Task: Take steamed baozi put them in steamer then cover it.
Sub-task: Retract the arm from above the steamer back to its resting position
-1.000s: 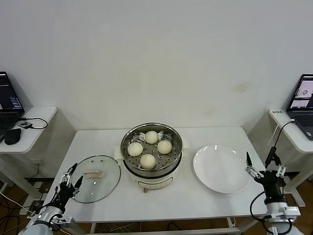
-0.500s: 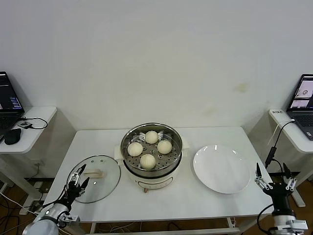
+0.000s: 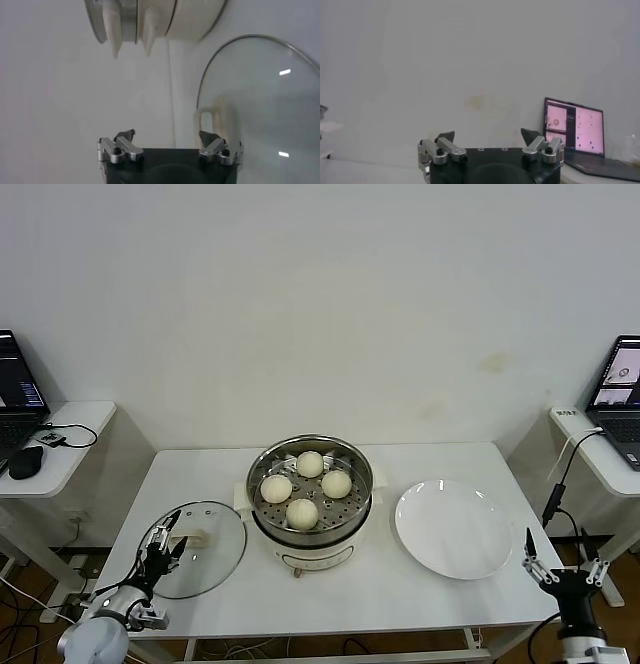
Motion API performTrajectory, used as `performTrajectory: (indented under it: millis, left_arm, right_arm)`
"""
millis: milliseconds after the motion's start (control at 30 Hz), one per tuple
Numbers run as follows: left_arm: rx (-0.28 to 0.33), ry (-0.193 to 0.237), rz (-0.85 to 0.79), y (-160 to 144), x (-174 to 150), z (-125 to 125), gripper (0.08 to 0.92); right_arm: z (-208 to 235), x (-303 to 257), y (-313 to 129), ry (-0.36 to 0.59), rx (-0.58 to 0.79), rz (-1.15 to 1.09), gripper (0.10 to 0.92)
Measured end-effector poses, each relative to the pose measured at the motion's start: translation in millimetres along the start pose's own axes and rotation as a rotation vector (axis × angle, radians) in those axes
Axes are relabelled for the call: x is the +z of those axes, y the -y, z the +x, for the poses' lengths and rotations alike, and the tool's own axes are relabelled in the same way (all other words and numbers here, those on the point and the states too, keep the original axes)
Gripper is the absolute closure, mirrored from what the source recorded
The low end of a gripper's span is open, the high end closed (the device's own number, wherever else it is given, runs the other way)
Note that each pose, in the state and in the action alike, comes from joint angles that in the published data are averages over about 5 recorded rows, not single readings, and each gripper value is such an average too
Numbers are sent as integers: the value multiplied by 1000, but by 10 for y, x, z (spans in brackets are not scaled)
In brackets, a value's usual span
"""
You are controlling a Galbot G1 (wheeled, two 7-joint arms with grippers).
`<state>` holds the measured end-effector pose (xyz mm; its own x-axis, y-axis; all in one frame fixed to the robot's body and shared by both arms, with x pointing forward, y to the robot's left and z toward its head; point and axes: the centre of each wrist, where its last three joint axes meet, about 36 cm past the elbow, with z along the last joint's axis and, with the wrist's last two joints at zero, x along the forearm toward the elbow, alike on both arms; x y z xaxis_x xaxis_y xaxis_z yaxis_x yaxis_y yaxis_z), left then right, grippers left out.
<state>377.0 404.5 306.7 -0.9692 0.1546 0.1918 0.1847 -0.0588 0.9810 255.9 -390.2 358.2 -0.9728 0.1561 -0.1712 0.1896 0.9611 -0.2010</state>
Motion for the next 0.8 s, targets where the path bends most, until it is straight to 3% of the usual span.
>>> performTrajectory:
  millis: [800]
  left_arm:
    - [6, -24, 15, 95, 8, -197, 177]
  right_arm:
    - [74, 71, -28, -13, -3, 5, 200]
